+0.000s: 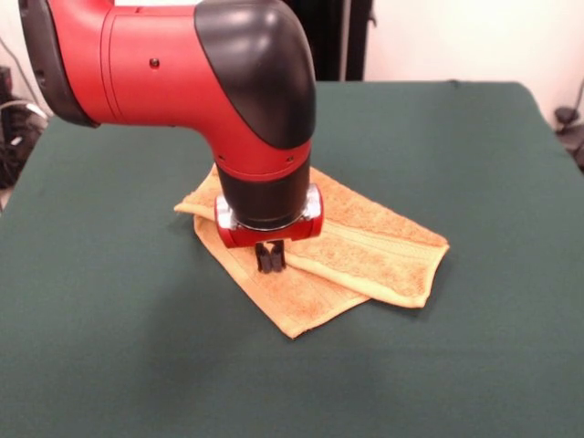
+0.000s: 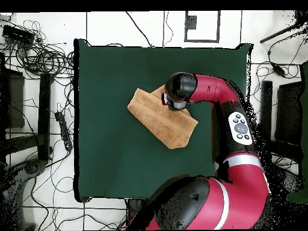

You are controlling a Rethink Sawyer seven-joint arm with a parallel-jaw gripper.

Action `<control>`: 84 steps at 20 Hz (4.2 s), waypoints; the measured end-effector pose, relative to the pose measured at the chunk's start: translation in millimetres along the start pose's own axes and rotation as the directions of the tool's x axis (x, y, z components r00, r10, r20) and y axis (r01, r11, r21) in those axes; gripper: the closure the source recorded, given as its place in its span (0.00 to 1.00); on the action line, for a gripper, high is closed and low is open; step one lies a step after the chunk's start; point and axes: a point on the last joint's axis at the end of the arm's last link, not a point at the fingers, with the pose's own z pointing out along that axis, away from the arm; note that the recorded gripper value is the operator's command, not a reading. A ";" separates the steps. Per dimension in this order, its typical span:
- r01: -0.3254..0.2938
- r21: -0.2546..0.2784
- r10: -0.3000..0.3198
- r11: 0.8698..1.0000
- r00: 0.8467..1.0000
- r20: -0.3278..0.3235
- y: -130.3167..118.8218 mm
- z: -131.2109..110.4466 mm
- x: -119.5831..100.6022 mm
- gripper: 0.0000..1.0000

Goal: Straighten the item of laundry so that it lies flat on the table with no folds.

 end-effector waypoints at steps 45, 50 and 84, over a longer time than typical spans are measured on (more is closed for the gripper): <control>0.066 -0.111 -0.062 0.992 0.997 0.041 135.9 -50.7 -21.4 1.00; 0.086 -0.117 -0.082 0.989 0.996 0.039 158.4 -50.7 -21.6 1.00; 0.093 0.031 -0.093 0.995 0.996 -0.012 159.6 -15.7 -22.6 1.00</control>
